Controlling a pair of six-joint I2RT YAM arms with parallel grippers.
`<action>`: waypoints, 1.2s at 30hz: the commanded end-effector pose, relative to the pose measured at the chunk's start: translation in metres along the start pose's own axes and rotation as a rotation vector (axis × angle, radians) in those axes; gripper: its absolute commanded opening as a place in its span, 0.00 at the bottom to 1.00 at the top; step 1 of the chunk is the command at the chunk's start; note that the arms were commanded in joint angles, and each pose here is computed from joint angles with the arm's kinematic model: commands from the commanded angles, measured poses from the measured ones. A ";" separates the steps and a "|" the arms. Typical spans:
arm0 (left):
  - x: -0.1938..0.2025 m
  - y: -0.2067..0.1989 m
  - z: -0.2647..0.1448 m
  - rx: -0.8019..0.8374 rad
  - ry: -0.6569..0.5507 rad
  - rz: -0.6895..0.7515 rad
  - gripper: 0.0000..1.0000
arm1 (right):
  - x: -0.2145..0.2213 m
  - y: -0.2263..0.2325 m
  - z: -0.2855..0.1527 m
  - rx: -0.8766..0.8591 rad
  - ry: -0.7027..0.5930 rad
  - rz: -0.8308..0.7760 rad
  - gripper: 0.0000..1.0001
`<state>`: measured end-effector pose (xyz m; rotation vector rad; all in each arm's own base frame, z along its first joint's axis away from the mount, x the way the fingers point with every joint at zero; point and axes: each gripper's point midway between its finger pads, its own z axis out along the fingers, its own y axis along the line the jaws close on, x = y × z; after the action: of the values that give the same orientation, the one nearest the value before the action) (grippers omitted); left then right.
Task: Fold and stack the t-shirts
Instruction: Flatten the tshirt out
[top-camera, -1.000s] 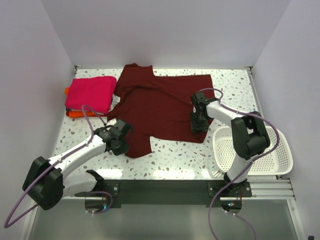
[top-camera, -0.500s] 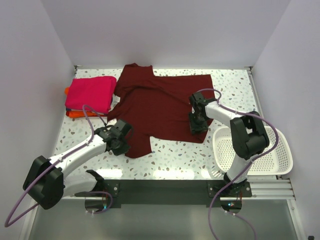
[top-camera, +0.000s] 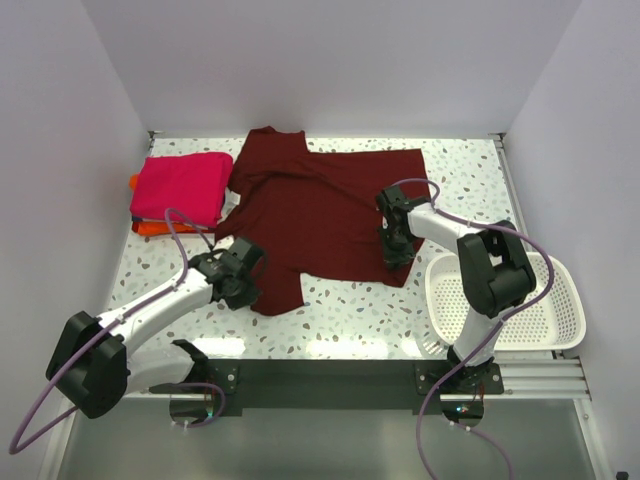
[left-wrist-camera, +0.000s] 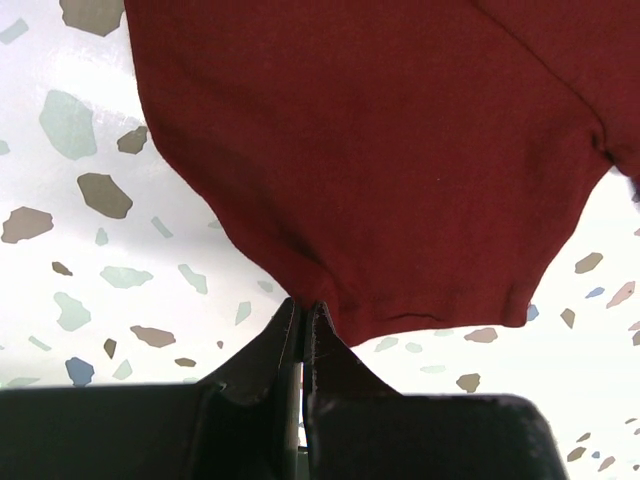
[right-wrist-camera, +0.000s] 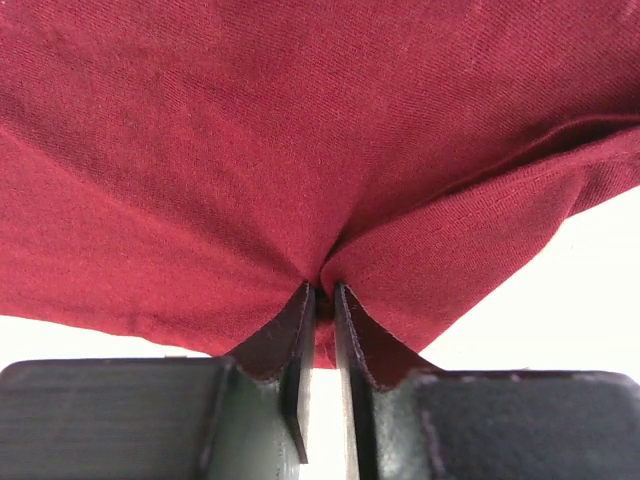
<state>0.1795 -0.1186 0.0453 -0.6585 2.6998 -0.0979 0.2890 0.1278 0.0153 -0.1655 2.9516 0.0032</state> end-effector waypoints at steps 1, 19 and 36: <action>-0.013 -0.009 -0.008 0.018 -0.046 0.006 0.00 | 0.002 -0.001 -0.010 0.015 0.008 -0.003 0.14; -0.019 -0.003 -0.024 0.021 -0.078 -0.015 0.00 | 0.010 0.003 -0.038 -0.026 0.016 0.016 0.12; -0.018 -0.002 -0.024 0.023 -0.077 -0.021 0.00 | 0.020 0.007 -0.020 -0.052 0.039 0.039 0.18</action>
<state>0.1788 -0.1126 0.0612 -0.6611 2.6657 -0.0940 0.2615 0.1273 0.0249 -0.1316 3.0212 0.0505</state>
